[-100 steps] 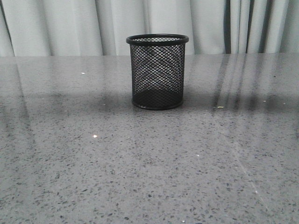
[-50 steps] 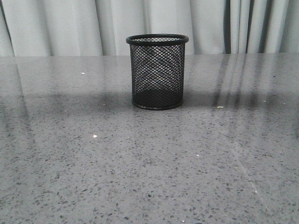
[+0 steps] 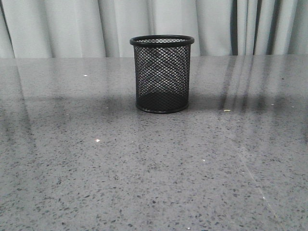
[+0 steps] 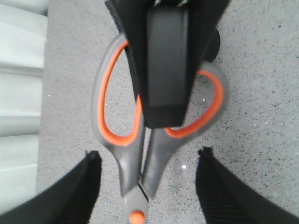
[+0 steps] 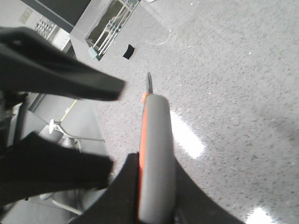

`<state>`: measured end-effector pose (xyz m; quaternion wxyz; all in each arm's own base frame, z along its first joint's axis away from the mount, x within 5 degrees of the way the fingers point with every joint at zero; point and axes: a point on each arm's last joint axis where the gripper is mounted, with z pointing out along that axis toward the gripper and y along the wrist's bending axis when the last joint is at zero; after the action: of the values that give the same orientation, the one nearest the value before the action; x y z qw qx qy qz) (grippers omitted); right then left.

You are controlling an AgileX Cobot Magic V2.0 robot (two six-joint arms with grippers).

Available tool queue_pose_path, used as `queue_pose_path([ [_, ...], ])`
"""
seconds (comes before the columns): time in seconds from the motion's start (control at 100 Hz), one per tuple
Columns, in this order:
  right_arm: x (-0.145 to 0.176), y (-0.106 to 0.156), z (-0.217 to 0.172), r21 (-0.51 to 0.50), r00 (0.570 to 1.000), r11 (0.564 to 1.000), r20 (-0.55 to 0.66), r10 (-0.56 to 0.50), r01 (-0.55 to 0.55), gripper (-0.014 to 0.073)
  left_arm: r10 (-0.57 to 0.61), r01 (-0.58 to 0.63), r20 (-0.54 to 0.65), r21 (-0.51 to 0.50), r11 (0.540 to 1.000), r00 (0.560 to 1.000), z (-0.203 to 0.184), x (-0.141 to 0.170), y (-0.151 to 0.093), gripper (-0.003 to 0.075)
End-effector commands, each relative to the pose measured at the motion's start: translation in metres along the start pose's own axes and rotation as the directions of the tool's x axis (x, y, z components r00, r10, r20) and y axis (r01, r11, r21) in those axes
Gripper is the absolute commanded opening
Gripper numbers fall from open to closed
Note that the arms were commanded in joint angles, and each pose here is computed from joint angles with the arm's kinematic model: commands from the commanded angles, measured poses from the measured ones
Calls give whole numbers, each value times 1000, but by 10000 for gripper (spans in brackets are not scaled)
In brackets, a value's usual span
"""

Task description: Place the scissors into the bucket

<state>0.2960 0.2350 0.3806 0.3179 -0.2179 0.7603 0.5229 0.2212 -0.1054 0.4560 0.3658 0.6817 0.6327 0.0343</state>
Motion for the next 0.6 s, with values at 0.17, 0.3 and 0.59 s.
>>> queue_pose_path([
  [0.17,-26,37,-58,74,974,981,126,-188,179,-44,-217,239,137,-166,957,966,-55,-12,-8,462],
  [0.3,-29,45,-84,156,961,963,135,-241,219,-44,-391,427,191,-214,878,900,-67,-6,-5,462],
  [0.59,-19,59,-132,428,961,866,-22,-274,257,-44,-584,627,232,-216,749,778,-74,5,-2,462],
])
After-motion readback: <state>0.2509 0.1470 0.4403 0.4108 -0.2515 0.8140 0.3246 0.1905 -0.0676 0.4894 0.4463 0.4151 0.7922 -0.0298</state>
